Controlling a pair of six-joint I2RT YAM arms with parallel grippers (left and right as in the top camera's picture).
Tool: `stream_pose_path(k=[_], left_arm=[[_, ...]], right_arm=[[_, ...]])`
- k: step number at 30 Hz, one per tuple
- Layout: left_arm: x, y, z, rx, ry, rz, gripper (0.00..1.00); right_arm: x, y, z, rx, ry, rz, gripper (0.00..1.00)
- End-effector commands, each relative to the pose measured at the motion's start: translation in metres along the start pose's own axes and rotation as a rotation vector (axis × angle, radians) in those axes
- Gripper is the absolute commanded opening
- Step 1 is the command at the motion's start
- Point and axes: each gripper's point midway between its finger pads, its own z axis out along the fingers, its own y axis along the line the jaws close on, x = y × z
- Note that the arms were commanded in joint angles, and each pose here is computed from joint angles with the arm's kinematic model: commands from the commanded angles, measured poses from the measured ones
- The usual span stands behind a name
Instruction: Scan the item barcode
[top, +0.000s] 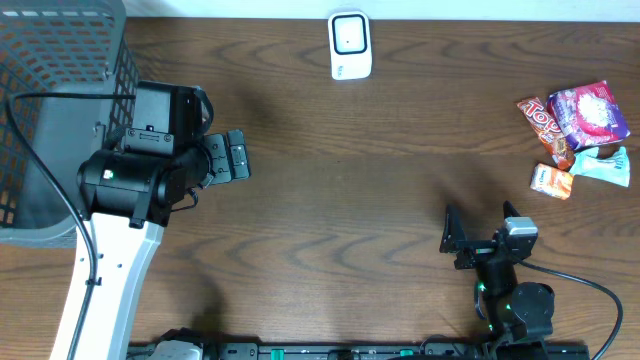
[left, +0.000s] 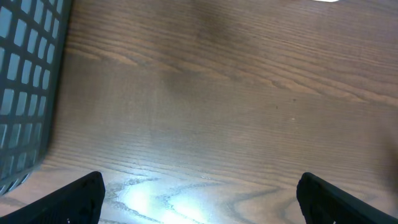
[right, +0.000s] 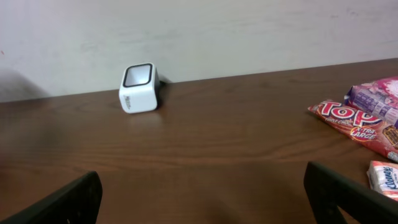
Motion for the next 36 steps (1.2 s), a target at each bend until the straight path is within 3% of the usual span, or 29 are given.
stream_pose_path(k=[1,10,36], left_arm=[[-0.001,0.002,0.0,-0.013,-0.002,0.005,0.98],[-0.001,0.002,0.0,-0.013,-0.002,0.005,0.98],[-0.001,0.002,0.0,-0.013,-0.002,0.005,0.98]], right_arm=[[0.0,-0.002,0.0,0.012,-0.004,-0.014,0.99],[-0.002,-0.012,-0.001,0.054,-0.005,-0.143,0.99],[-0.006,-0.043,-0.004,0.179,-0.012,-0.151,0.99]])
